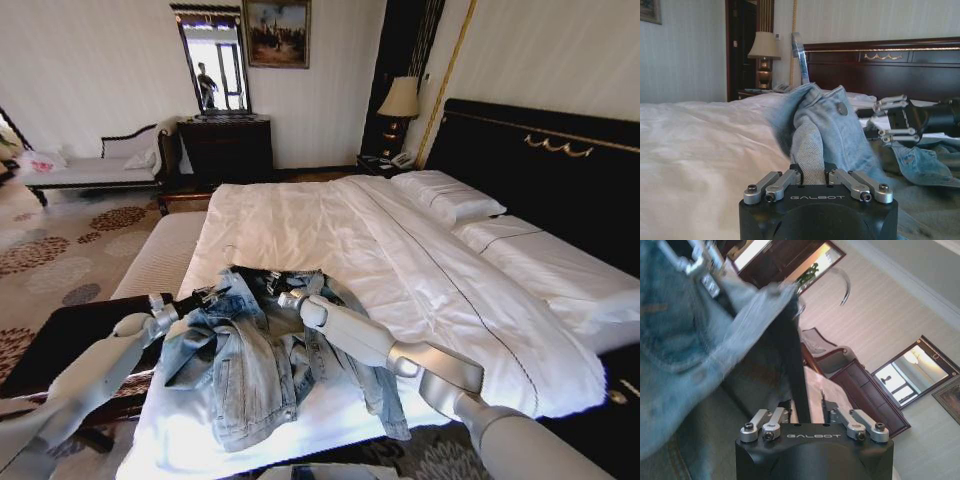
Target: Pick up the clothes from the bed and hang them on the clothes hanger.
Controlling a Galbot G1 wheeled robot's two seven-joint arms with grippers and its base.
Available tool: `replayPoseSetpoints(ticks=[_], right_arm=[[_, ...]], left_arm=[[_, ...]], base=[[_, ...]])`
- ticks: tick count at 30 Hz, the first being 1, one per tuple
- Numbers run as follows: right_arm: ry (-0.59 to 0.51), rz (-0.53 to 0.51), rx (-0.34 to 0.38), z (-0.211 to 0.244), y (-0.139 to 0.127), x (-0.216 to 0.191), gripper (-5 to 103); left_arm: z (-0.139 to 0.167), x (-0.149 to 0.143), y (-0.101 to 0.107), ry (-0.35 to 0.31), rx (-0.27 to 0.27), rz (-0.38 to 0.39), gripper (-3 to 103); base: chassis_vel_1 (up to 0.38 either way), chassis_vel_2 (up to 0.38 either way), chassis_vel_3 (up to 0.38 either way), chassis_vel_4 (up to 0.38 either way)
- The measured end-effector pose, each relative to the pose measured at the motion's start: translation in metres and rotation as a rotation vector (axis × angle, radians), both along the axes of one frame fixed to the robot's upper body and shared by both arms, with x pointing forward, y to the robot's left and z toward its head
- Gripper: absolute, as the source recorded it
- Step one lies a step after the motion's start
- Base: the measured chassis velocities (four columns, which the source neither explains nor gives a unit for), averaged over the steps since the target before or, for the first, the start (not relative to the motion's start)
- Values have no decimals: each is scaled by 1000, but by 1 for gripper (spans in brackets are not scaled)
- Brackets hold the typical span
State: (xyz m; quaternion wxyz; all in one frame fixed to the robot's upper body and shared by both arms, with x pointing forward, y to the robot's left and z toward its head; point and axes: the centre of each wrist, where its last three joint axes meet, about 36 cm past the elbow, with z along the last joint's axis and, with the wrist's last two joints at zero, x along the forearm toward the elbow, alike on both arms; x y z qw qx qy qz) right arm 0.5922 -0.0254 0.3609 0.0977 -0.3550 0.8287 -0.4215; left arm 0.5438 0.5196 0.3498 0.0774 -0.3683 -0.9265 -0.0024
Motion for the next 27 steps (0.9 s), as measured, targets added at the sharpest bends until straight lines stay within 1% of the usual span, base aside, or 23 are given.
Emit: replayPoseSetpoints(ticks=[1, 2, 3, 4, 5, 6, 8, 10, 11, 13, 14, 16, 17, 18, 19, 20, 21, 22, 24, 26, 27], right_arm=[[0, 0, 0, 0, 0, 0, 33], [7, -4, 12, 3, -1, -2, 38], [14, -9, 17, 4, -3, -3, 38], [43, -30, 39, 10, -5, -8, 49], [58, -39, 53, 14, -5, -12, 49], [58, -39, 53, 14, -5, -12, 49], [72, -55, 72, 20, -7, -17, 60], [87, -104, 94, 29, -14, -18, 71], [99, -130, 98, 31, -17, -18, 71], [106, -144, 99, 33, -19, -17, 71], [164, -222, 111, 40, -27, -14, 82], [234, -292, 129, 45, -33, -9, 92], [234, -292, 129, 45, -33, -9, 92], [260, -310, 137, 47, -34, -8, 92], [338, -357, 161, 50, -36, -8, 97], [379, -387, 170, 51, -36, -8, 99], [397, -406, 170, 51, -36, -8, 100], [397, -406, 170, 51, -36, -8, 100], [436, -454, 165, 49, -41, -8, 100], [459, -486, 159, 48, -44, -9, 100], [459, -486, 159, 48, -44, -9, 100]], left_arm=[[0, 0, 0, 0, 0, 0, 20], [-1, -1, -1, 1, 0, -2, 18], [-1, -1, -1, 2, 1, -2, 17], [-1, -2, -1, 3, 2, 0, 17], [-2, -2, -1, 3, 3, 2, 17], [-2, -2, -1, 3, 3, 2, 17], [-2, -3, 0, 2, 4, 3, 17], [-2, -6, 0, 0, 8, -1, 17], [-1, -7, 0, -2, 10, -2, 17], [-1, -7, 0, -4, 10, -4, 17], [0, -10, -5, -14, 6, -15, 17], [1, -14, -12, -28, -8, -26, 17], [1, -14, -12, -28, -8, -26, 17], [1, -15, -15, -34, -15, -30, 17], [2, -21, -21, -48, -35, -40, 17], [2, -27, -24, -62, -53, -42, 17], [2, -30, -25, -71, -64, -39, 17], [2, -30, -25, -71, -64, -39, 17], [0, -43, -23, -88, -91, -26, 17], [1, -54, -20, -94, -103, -22, 17], [1, -54, -20, -94, -103, -22, 17]], base=[[0, 0, 0, 0], [0, 0, 0, 0], [0, 0, 0, 0], [0, 0, 0, 0], [0, 0, 0, 0], [0, 0, 0, 0], [0, 0, 0, 0], [0, 0, 0, 0], [0, 0, 0, 0], [0, 0, 0, 0], [0, 0, 0, 0], [0, 0, 0, 0], [0, 0, 0, 0], [0, 0, 0, 0], [0, 0, 0, 0], [0, 0, 0, 0], [0, 0, 0, 0], [0, 0, 0, 0], [0, 0, 0, 0], [0, 0, 0, 0], [0, 0, 0, 0]])
